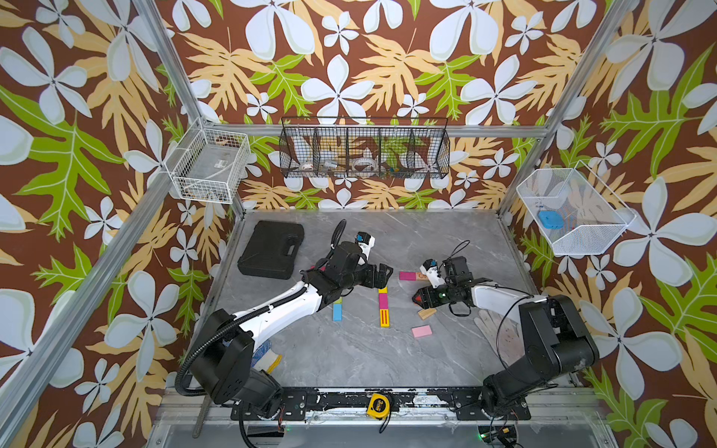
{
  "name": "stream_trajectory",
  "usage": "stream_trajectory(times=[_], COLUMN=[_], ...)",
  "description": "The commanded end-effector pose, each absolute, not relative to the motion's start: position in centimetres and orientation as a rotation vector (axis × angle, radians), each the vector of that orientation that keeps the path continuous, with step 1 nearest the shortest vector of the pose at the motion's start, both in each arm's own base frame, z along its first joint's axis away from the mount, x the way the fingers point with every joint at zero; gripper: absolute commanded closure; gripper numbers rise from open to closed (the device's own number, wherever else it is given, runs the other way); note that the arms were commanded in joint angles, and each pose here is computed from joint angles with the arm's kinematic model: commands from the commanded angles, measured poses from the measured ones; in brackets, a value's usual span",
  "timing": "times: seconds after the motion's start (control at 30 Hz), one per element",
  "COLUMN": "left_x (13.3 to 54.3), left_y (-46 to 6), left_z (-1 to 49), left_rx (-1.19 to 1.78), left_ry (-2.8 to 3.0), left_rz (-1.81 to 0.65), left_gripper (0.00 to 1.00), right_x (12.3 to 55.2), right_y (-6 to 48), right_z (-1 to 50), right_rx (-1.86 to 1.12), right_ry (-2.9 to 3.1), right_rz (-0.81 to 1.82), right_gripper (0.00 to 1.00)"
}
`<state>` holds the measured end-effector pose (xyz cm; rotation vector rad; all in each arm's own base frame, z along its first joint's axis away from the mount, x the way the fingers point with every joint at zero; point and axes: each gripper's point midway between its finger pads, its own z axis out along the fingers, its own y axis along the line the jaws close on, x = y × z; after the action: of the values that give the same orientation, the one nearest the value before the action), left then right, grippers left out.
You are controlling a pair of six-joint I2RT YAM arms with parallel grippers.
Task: Assemble the number 7 with building blocks
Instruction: Assemble the building block at the center of the board.
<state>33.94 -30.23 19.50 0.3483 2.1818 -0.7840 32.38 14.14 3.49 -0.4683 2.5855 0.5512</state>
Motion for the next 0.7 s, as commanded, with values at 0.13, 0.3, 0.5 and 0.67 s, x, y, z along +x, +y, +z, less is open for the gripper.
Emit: stream_trajectory(times=[0.13, 0.3, 0.5, 0.67], left_x=[34.3, 34.3, 34.2, 34.3], left_y=[-30.3, -30.2, -30.0, -29.8], left_z=[20.6, 20.7, 20.8, 20.8], left_rx=[0.34, 0.335, 0.33, 0.327], left_ry=[2.137, 2.134, 2.131, 2.128], left_rz=[-0.795, -0.793, -0.789, -0.781], left_gripper=[0.04, 0.04, 0.04, 0.04], right_x=[31.7, 31.5, 31.8, 32.3], right_y=[13.9, 14.1, 13.7, 13.6], right_z=[3.8, 3.2, 2.9, 3.4], right_rx=[-0.503, -0.564, -0.591, -0.62], right_ry=[2.62, 2.65, 2.665, 2.653], right_rz=[0.421, 0.309, 0.214, 0.169], right_gripper=[0.36, 0.36, 0.37, 0.37])
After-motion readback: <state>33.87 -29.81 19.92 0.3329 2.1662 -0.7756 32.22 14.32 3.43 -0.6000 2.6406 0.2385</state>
